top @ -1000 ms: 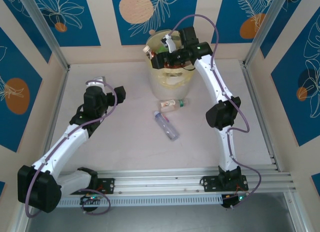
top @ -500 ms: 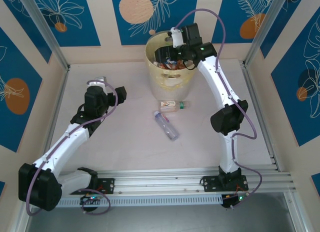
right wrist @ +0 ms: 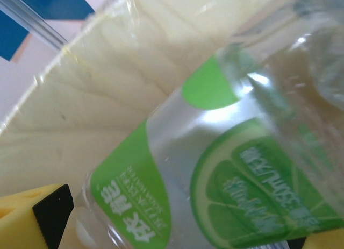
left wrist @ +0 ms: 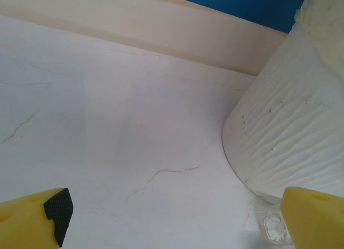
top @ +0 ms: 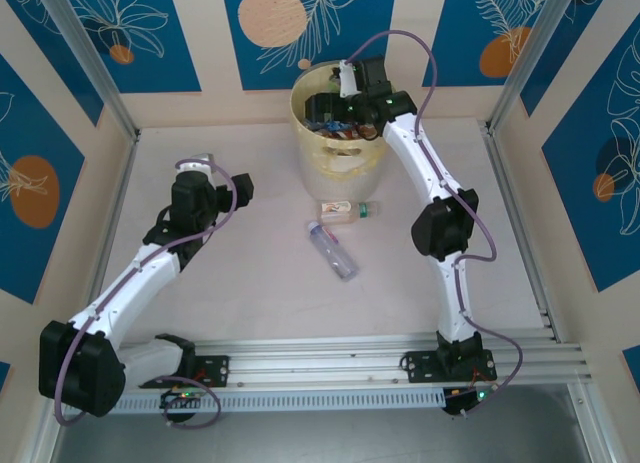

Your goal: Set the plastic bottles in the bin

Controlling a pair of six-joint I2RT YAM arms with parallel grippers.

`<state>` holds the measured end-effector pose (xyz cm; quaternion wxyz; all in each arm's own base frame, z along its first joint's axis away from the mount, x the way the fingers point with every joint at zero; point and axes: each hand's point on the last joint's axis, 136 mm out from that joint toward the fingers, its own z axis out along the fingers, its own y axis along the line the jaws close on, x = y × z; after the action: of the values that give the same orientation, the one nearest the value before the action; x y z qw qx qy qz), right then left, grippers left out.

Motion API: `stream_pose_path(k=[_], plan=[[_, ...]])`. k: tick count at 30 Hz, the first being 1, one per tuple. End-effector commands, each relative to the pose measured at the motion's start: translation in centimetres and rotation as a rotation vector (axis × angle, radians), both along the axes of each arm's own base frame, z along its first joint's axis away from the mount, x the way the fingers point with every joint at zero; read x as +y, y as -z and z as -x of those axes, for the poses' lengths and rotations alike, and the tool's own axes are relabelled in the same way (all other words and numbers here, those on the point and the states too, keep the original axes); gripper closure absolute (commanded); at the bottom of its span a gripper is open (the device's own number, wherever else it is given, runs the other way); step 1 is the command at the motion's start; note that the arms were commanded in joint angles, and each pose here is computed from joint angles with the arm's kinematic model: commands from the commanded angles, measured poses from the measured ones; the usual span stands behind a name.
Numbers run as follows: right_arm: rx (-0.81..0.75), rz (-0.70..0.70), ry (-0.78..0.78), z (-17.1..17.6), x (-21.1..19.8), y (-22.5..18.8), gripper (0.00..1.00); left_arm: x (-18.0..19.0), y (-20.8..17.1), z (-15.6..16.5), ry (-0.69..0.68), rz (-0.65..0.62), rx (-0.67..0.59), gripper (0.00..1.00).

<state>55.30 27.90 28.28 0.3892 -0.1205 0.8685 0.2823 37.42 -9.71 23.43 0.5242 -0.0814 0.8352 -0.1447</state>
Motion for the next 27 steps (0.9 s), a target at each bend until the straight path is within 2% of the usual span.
stream_pose_path(k=[1,6,10,13,17,21,24,27], plan=[[-0.068,-0.099,-0.028,-0.9,1.3,-2.5,0.01,0.5,-0.1,-0.1,-0.017,0.010,-0.003,0.00],[-0.139,-0.158,-0.070,-0.7,2.1,-5.2,0.01,0.6,0.1,-0.1,-0.021,0.006,0.002,0.00],[-0.137,-0.120,-0.013,-0.7,0.9,-5.3,0.01,0.5,0.2,-0.1,-0.015,0.013,0.005,0.00],[-0.158,-0.108,-0.023,0.6,0.3,-6.6,0.01,0.1,0.3,0.0,0.007,0.022,0.011,0.00],[-0.268,-0.101,-0.056,3.6,-0.6,-10.6,0.01,-0.3,1.7,0.2,0.009,0.054,0.062,0.00],[-0.366,-0.084,-0.074,7.6,-2.3,-13.8,0.01,-0.7,4.5,0.5,-0.004,0.104,0.165,0.00],[-0.408,-0.072,-0.052,10.8,-4.0,-14.5,0.01,-1.5,6.4,0.7,-0.006,0.139,0.231,0.00],[-0.400,-0.045,-0.027,14.0,-5.9,-12.8,0.01,-2.5,7.8,0.7,-0.007,0.155,0.274,0.00]])
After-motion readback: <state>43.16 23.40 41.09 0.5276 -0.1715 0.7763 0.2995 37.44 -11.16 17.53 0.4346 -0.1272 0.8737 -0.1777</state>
